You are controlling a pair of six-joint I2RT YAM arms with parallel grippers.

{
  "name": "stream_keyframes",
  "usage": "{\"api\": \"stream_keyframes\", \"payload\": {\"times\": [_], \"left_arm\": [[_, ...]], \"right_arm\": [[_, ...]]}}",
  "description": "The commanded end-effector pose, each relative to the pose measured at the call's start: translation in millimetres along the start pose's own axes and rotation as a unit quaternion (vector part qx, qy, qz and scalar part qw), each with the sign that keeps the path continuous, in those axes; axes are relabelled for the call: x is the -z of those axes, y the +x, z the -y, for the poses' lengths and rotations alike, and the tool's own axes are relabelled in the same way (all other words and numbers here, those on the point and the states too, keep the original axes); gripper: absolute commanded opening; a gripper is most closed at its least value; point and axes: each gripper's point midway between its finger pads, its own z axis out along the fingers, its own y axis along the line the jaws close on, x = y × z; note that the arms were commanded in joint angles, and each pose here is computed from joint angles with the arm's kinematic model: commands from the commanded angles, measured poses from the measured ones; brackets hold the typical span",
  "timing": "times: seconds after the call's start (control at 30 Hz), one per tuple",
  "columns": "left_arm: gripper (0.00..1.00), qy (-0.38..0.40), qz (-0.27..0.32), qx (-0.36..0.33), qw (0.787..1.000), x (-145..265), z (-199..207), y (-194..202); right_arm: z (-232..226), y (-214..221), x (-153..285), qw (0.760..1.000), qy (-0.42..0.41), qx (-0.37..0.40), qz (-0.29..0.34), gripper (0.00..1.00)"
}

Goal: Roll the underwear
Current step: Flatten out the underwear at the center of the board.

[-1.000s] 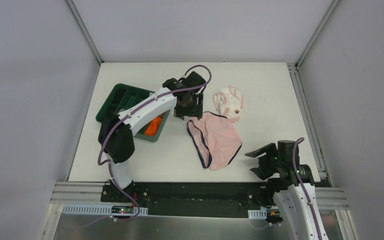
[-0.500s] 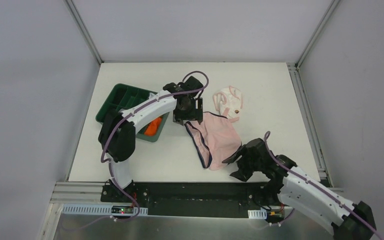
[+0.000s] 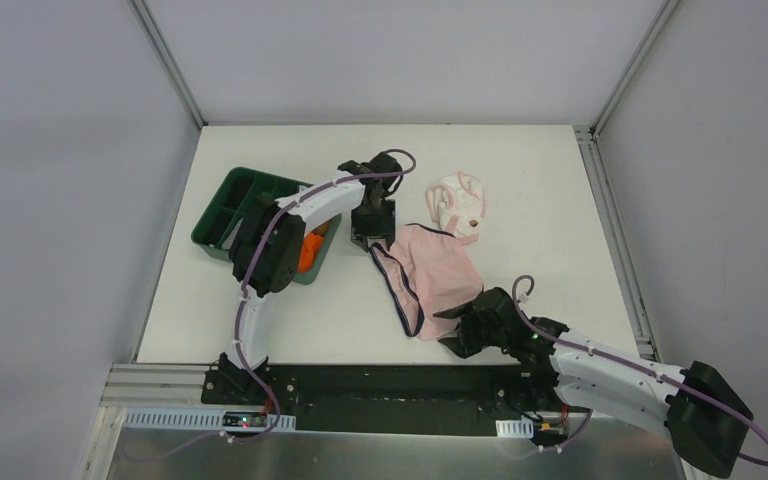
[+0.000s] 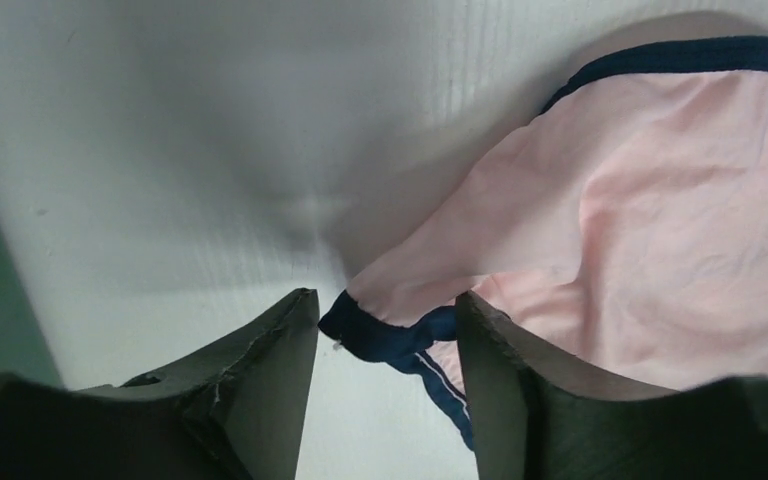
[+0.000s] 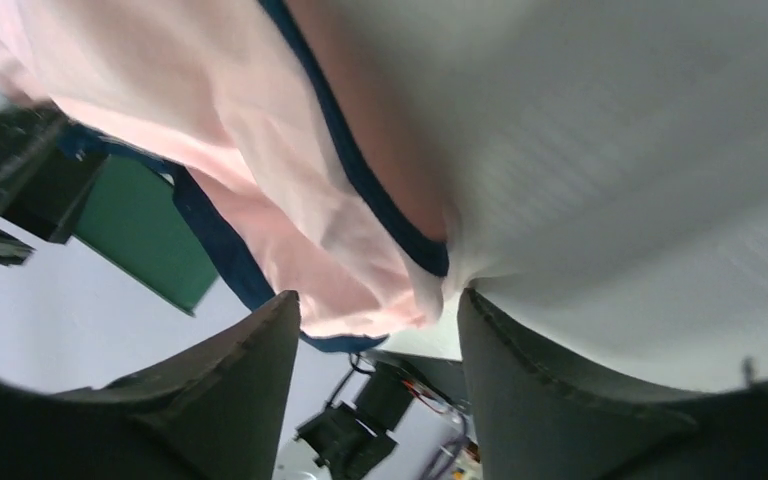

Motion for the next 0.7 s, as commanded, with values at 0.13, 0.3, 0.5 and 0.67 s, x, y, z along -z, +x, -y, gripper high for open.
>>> {"api": "stream_keyframes", "payload": {"times": [0.13,0.3,0.5,0.67], "left_arm": [[0.1,0.025,-0.002,-0.014,1.0,7.2,14.6,-4.2],[0.0,0.06,0.034,-0.016,0.997,41.3,24.2,-21.5],[0.0,0.138,0.068,0.003,0.988,103.2,48.2,-35.0],[0.0,0.128,0.038,0.015,0.991,96.4,58.9,15.5]], "right_arm": [[-12.3,-16.5,-13.9,0.998,-0.023,-0.015,0.054,0.09],[-20.9,-72.1,5.1,0.991,-0.019,0.017,0.129,0.0],[-92.3,-131.7,81.4,0.979,-0.062,0.071,0.182,0.0],[-84.9,-135.1,78.3,0.977,0.044,0.148,0.147,0.0]]}}
